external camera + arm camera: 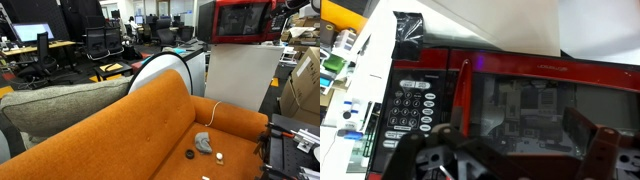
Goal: Open the microwave door
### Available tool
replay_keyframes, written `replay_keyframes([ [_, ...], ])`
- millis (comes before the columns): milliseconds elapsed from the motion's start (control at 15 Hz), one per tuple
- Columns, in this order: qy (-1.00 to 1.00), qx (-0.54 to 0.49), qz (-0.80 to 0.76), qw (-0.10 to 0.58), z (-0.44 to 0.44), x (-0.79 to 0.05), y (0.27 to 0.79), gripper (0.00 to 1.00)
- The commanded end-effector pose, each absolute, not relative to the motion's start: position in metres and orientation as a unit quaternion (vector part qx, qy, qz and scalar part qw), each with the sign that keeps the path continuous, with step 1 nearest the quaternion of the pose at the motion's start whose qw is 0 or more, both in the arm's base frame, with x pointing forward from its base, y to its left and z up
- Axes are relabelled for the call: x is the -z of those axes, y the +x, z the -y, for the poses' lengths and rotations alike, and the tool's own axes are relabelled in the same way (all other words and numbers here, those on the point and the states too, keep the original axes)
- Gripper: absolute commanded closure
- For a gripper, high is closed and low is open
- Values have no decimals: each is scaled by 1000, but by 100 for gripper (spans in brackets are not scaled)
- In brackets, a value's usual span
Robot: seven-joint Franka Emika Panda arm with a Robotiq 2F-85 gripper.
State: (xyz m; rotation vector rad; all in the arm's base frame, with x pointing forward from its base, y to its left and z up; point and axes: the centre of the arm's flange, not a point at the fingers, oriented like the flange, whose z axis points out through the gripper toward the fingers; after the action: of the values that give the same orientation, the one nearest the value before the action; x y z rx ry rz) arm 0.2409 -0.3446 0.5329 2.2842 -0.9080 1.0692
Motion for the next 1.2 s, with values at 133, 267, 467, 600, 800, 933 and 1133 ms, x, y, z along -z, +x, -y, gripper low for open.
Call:
replay_keyframes([
  [133,829,-390,329,229,344,-535,242,0],
  [267,829,-390,329,229,344,-535,242,0],
  [467,825,-399,330,227,357,-530,244,0],
  [600,822,-400,338,222,369,-529,245,0],
  [800,820,-398,347,219,387,-528,245,0],
  [933,819,-398,348,225,400,-531,245,0],
  [1133,820,-392,350,226,420,-534,255,0],
])
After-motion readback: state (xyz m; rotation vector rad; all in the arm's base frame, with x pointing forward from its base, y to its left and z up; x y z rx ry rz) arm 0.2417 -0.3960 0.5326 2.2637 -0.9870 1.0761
